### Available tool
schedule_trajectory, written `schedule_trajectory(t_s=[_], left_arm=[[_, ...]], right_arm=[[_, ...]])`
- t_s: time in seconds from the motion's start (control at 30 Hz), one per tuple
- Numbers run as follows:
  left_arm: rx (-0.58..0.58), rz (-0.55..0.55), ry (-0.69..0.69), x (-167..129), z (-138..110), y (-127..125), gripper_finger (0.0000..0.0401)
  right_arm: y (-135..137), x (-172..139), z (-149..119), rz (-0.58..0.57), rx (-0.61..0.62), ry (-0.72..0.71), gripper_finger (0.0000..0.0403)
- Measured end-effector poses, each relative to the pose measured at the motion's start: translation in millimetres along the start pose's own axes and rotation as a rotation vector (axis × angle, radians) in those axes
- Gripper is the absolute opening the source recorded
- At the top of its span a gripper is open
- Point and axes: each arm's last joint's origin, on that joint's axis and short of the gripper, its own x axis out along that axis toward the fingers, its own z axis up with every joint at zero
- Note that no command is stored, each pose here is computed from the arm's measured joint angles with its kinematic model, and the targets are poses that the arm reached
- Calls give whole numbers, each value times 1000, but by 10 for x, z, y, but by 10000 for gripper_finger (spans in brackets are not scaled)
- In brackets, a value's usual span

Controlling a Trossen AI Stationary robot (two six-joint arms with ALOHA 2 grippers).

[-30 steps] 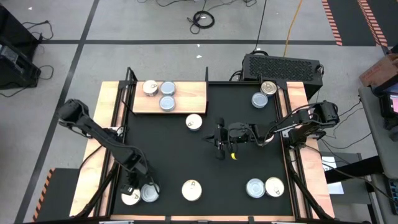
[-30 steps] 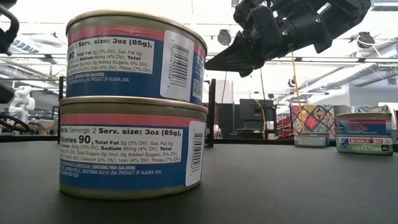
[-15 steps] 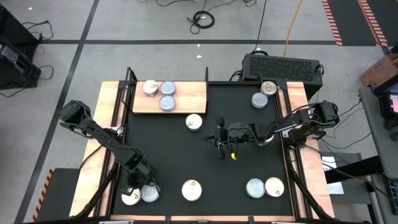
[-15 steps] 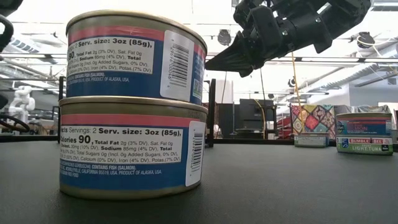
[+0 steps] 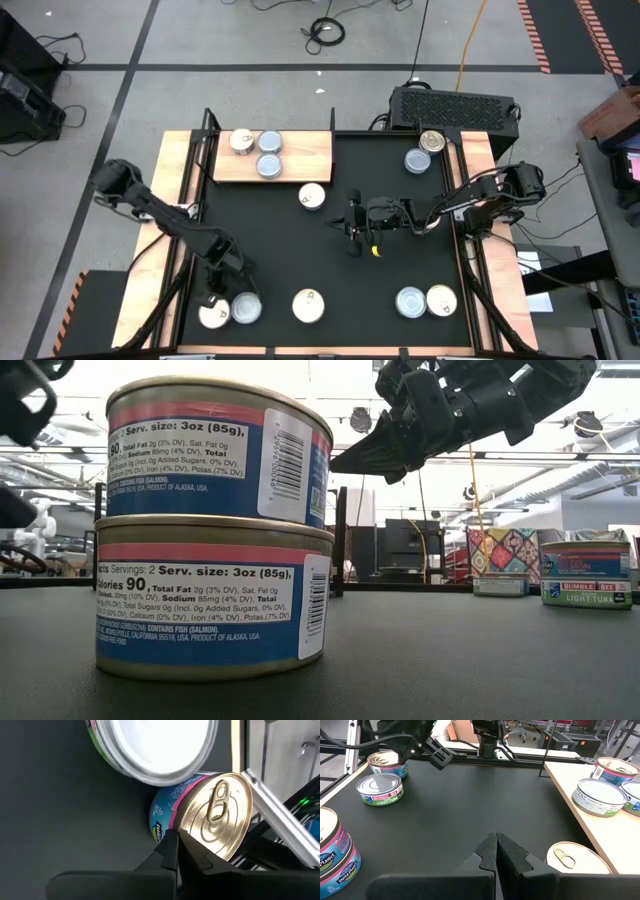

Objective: Stack canned seafood by type on shelf
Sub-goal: Put the blue tuna can on the shelf

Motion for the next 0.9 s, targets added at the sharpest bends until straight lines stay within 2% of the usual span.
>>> schedule_trajectory(t_s=[0.17, 0.3, 0.5, 0.73, 0.9], left_arm=[[-38, -58, -18, -153, -36, 33, 1], [-81, -54, -30, -267, -90, 71, 1], [-138, -8, -148, -476, -94, 190, 0], [-316, 75, -295, -711, -87, 435, 0], [-442, 84, -433, -876, -37, 624, 0]], right_arm=[[0, 0, 0, 0, 0, 0, 0], [0, 0, 1, 0, 0, 0, 0], [0, 0, -1, 0, -3, 2, 0], [0, 0, -6, 0, -4, 7, 0], [-1, 0, -7, 0, -4, 7, 0]])
